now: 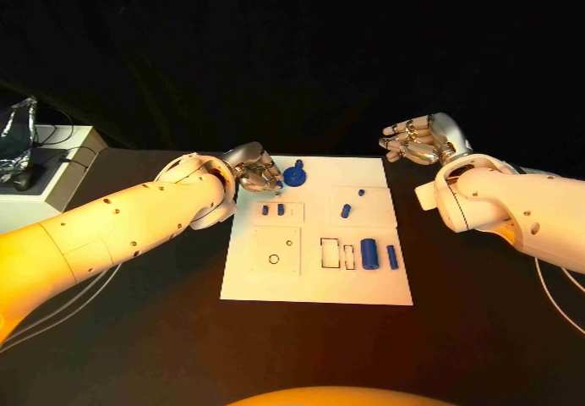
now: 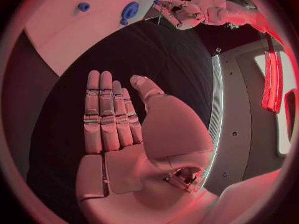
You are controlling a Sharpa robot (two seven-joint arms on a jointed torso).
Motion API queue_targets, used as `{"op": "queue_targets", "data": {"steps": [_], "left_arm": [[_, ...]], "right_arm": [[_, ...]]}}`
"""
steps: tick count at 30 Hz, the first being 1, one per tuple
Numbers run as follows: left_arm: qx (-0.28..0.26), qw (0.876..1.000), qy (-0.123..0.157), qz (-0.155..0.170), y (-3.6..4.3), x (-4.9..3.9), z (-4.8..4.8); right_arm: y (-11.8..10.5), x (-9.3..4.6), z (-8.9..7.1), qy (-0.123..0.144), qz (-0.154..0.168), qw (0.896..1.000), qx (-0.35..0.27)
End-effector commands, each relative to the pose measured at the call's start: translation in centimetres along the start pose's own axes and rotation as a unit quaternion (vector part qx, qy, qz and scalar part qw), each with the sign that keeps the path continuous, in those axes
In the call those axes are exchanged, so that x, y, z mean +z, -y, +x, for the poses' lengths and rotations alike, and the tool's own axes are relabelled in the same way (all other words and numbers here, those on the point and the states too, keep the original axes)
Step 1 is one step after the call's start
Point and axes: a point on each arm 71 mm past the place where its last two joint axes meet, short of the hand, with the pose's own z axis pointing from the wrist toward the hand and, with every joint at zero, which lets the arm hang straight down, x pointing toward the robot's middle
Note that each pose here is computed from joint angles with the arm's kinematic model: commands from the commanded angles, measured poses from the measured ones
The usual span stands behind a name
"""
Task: Assemble the parts on the task board
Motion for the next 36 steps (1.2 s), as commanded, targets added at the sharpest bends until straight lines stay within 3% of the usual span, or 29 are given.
{"op": "queue_targets", "data": {"steps": [1,15,36], "left_arm": [[0.001,1.000,-0.015,0.000,-0.07,-0.04,0.11],[0.032,0.999,-0.013,-0.006,-0.87,0.04,0.12],[0.024,0.999,-0.033,-0.012,-0.99,0.14,1.19]], "right_arm": [[0.0,0.0,0.0,-0.003,-0.005,1.000,-0.001],[-0.1,0.0,0.1,-0.004,-0.006,1.000,0.000],[0.0,0.0,0.1,-0.004,-0.006,1.000,0.000]]}}
